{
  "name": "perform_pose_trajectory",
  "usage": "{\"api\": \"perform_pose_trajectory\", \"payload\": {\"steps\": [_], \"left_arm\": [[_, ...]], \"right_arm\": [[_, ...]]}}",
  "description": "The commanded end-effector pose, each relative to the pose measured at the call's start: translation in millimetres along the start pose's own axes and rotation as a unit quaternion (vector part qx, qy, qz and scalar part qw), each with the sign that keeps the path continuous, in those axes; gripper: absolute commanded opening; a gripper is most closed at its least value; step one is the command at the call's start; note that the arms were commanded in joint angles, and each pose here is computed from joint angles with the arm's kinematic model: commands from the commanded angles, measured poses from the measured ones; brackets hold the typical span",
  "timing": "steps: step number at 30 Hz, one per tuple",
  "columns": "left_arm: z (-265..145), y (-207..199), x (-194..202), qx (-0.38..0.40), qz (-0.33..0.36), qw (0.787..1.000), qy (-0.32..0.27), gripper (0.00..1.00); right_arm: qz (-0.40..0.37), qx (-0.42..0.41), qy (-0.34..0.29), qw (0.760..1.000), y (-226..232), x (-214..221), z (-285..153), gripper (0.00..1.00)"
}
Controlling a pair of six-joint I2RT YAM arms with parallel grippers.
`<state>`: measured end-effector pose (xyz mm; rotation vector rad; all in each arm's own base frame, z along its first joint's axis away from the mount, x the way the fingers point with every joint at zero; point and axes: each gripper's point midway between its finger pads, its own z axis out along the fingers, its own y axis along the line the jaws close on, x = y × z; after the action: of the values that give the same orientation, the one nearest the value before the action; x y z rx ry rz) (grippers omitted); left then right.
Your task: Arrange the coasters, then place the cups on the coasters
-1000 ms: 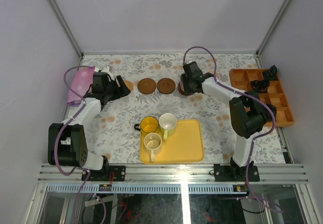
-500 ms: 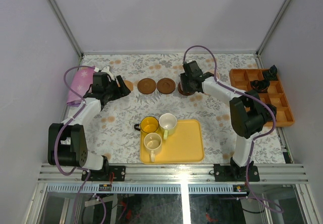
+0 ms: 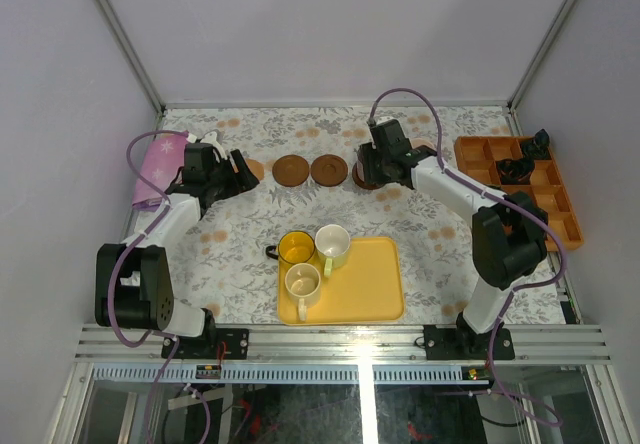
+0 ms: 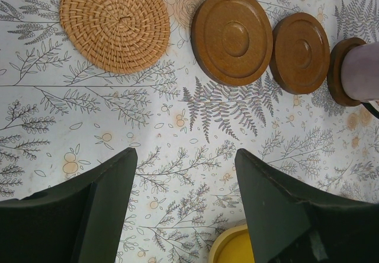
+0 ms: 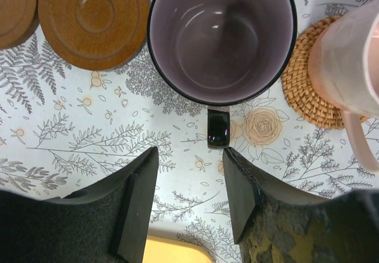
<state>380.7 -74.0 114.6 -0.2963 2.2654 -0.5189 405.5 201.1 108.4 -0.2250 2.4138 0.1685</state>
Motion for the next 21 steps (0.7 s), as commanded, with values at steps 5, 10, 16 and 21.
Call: {"api": "perform_pose_trajectory", "payload": {"steps": [5, 10, 16, 21], "left_arm": [[-2, -6, -10, 0.008, 0.012, 1.000, -0.015, 0.67], [-3, -6, -10, 0.006, 0.013, 1.000, -0.015, 0.68], [-3, -6, -11, 0.005, 0.014, 1.000, -0.016, 0.68], [-3, -6, -11, 0.004, 0.013, 1.000, -0.016, 0.68]], "right_arm": [[0.008, 0.009, -0.008, 1.000, -4, -2, 0, 0.54], [0.013, 0.024, -0.021, 0.999, -10, -5, -1, 0.54], [0.011, 0.027, -0.002, 1.000, -10, 4, 9, 0.54], [0.011, 0.017, 0.010, 1.000, -5, 11, 18, 0.54]]}}
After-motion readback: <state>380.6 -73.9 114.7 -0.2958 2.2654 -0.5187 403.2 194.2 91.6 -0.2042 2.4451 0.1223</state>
